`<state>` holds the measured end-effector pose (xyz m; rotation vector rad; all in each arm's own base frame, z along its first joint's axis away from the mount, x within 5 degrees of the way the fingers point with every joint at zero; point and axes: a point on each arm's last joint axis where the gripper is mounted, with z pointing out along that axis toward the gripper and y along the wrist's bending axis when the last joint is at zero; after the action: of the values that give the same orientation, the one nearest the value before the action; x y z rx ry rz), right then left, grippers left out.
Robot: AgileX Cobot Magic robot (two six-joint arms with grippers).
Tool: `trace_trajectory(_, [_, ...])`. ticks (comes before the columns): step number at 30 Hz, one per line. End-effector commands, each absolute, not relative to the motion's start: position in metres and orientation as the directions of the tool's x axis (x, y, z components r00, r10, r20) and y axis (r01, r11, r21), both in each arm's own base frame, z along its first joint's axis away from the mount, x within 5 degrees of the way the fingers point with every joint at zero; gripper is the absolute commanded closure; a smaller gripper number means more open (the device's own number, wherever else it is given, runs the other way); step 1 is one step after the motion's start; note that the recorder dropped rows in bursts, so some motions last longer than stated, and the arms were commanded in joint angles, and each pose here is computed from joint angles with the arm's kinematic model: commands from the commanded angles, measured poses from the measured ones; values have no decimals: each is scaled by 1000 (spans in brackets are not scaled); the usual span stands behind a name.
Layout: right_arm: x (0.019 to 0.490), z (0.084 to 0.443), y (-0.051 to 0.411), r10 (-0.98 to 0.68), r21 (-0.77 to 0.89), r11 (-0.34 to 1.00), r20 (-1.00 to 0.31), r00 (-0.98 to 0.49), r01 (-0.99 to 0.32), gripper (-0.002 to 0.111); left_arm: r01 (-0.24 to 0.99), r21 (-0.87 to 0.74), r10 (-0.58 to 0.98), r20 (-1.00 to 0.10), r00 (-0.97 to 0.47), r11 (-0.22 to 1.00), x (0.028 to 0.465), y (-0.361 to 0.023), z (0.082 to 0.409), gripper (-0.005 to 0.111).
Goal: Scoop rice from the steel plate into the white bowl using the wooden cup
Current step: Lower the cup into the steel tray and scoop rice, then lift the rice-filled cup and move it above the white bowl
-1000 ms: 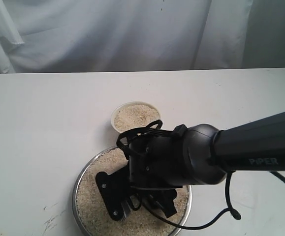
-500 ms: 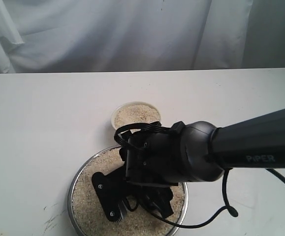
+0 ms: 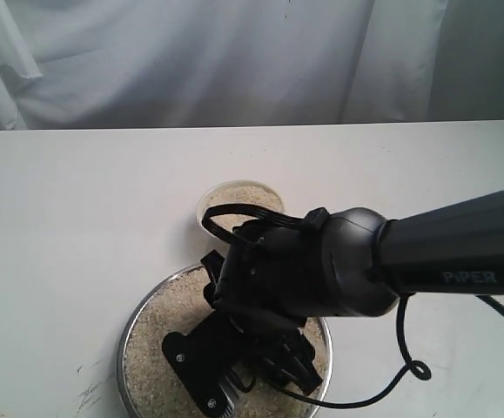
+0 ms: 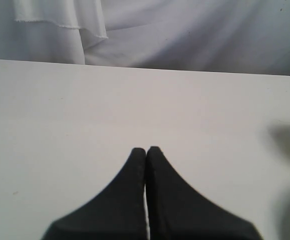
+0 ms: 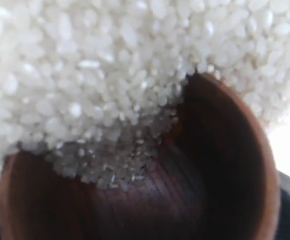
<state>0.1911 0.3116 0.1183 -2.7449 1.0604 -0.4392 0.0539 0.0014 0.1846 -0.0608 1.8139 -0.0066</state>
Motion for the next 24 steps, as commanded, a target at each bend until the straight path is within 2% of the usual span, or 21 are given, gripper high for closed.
trace_trajectory(1, [175,98,308,-758,-141,-652,105,643,-745,108,-40,-37,-45,-973,-228,999,54,2,184,107])
trace_trajectory(12, [189,97,299,-888,-34,-447,-104,448,-894,108,-40,-37,-45,-973,-228,999,54,2,184,107])
trace_trajectory(24, [211,105,287,-931,-2,-306,-210,299,-952,108,-40,-37,-45,-973,-228,999,54,2,184,107])
